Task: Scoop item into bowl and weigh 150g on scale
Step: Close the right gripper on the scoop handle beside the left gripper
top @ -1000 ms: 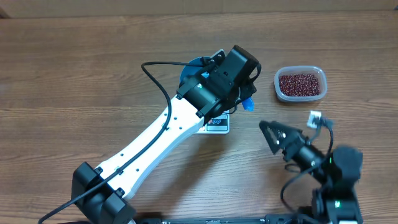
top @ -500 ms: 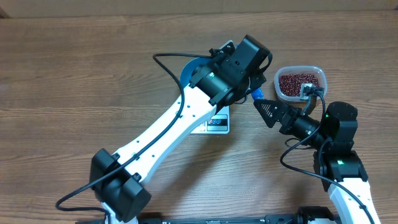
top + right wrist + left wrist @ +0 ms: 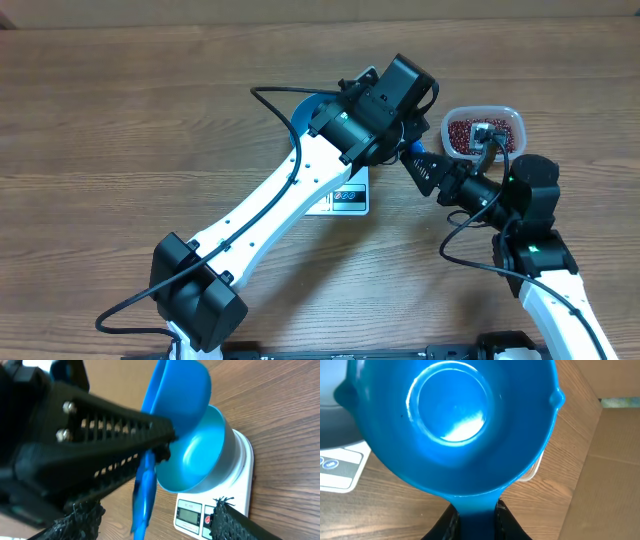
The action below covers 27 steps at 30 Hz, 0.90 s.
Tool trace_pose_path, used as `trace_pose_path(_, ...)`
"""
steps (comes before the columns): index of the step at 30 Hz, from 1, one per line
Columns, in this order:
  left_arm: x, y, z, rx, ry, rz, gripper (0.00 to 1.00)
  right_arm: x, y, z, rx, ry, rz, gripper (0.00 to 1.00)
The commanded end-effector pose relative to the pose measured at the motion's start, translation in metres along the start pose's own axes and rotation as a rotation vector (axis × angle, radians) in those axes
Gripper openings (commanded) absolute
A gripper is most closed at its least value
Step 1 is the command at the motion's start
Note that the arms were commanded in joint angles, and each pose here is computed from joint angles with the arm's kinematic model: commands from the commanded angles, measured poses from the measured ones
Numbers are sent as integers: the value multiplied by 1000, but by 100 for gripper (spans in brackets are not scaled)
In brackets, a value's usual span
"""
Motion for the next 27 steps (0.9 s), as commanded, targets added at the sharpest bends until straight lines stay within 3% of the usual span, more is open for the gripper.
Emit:
trace_pose_path(1, 3, 2, -5, 54, -13, 15, 4, 0, 11, 9, -20, 27, -37, 72)
trace_pose_path(10, 3, 0, 0, 134, 19, 23, 4, -1, 14, 10, -31, 39, -53, 50)
trace_pose_path(20, 3, -2, 0, 173, 22, 47, 4, -13, 14, 1, -75, 57, -30, 48)
trace_pose_path(27, 3, -2, 1, 174, 32, 47, 4, -13, 16, 5, -57, 87, -36, 34)
Point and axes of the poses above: each gripper's point midway between its finger pads, its own x axis back along the fingers, its own z axis along the line the jaws close on, y = z × x, the point moved 10 cm from there along x, back along the fingers, and after that the axes turned 5 degrees about x, right-handed, at the moved point
